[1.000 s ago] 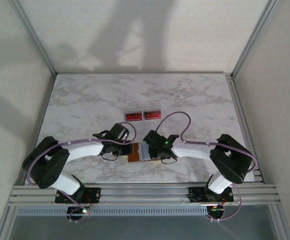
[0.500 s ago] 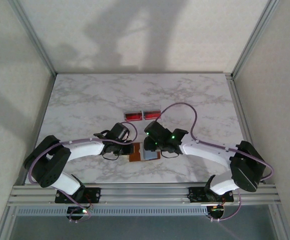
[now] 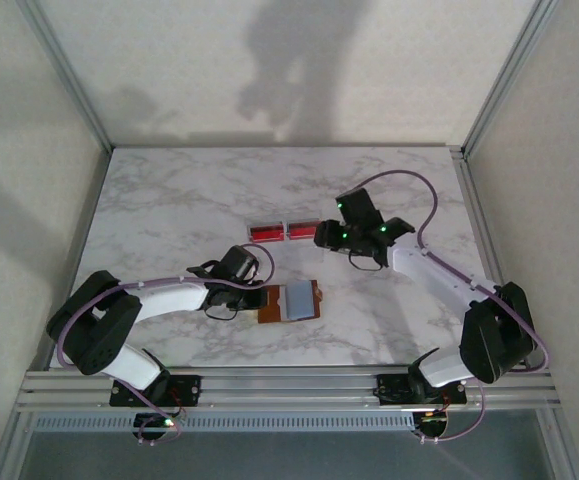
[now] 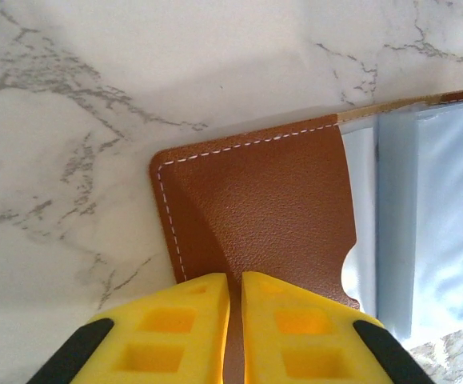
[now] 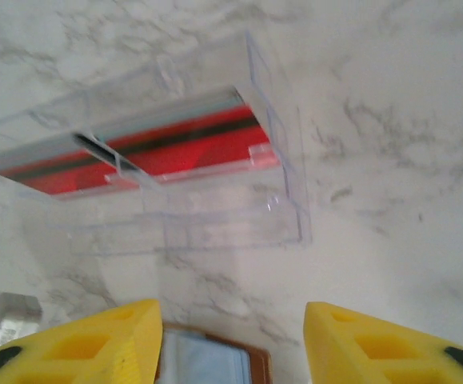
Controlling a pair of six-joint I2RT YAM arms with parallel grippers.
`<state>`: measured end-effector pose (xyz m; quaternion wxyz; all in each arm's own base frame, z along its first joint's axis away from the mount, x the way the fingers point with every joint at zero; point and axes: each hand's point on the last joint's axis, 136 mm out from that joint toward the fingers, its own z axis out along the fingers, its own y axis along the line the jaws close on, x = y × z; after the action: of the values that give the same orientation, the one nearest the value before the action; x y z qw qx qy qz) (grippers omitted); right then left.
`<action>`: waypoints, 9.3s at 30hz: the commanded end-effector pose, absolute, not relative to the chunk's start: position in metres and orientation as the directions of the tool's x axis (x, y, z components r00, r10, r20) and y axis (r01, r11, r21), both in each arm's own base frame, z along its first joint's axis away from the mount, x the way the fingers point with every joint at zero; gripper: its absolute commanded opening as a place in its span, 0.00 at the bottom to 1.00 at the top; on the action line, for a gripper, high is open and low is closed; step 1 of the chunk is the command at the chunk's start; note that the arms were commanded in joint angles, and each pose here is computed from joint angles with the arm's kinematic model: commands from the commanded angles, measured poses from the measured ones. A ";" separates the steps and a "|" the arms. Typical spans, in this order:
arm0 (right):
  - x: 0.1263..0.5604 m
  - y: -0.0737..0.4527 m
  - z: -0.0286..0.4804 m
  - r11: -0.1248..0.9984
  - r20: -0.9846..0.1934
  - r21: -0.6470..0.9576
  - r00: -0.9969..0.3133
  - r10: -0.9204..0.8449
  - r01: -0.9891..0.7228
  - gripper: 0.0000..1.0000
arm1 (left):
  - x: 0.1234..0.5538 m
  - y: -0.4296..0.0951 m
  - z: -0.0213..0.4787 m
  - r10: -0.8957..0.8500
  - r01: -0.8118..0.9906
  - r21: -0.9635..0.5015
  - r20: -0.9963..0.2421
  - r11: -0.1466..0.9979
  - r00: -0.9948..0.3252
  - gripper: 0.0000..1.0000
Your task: Put the credit cards into the card holder
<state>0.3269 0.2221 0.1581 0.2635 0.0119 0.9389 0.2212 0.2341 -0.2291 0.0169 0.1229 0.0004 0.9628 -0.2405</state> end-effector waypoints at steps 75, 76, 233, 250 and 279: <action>0.436 0.242 0.106 0.703 -0.378 0.240 -0.731 -0.567 -0.669 0.00 | 0.224 -0.221 0.024 -0.074 0.034 -0.443 -0.225 0.896 -0.972 0.22; 0.437 0.240 0.107 0.722 -0.378 0.232 -0.744 -0.551 -0.652 0.00 | 0.224 -0.221 0.024 -0.074 0.033 -0.443 -0.222 0.896 -0.972 0.22; 0.423 0.058 0.131 0.760 -0.283 -0.642 -0.890 -0.357 -0.101 0.22 | 0.198 -0.237 -0.023 0.185 0.232 -0.289 -0.181 0.929 -0.966 0.25; 0.406 0.081 0.133 0.880 -0.306 -0.449 -0.898 -0.315 -0.156 0.00 | 0.196 -0.237 -0.032 0.179 0.221 -0.294 -0.162 0.930 -0.970 0.24; 0.219 0.197 0.207 0.744 -0.430 0.605 -0.903 0.005 -0.284 0.00 | 0.233 -0.278 0.083 0.145 0.312 -0.458 -0.364 0.832 -0.920 0.38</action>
<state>0.2327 0.1808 0.1876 0.2057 -0.0806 0.9360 0.2741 0.2284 -0.2699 0.0463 0.1377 0.1121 0.9576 -0.2268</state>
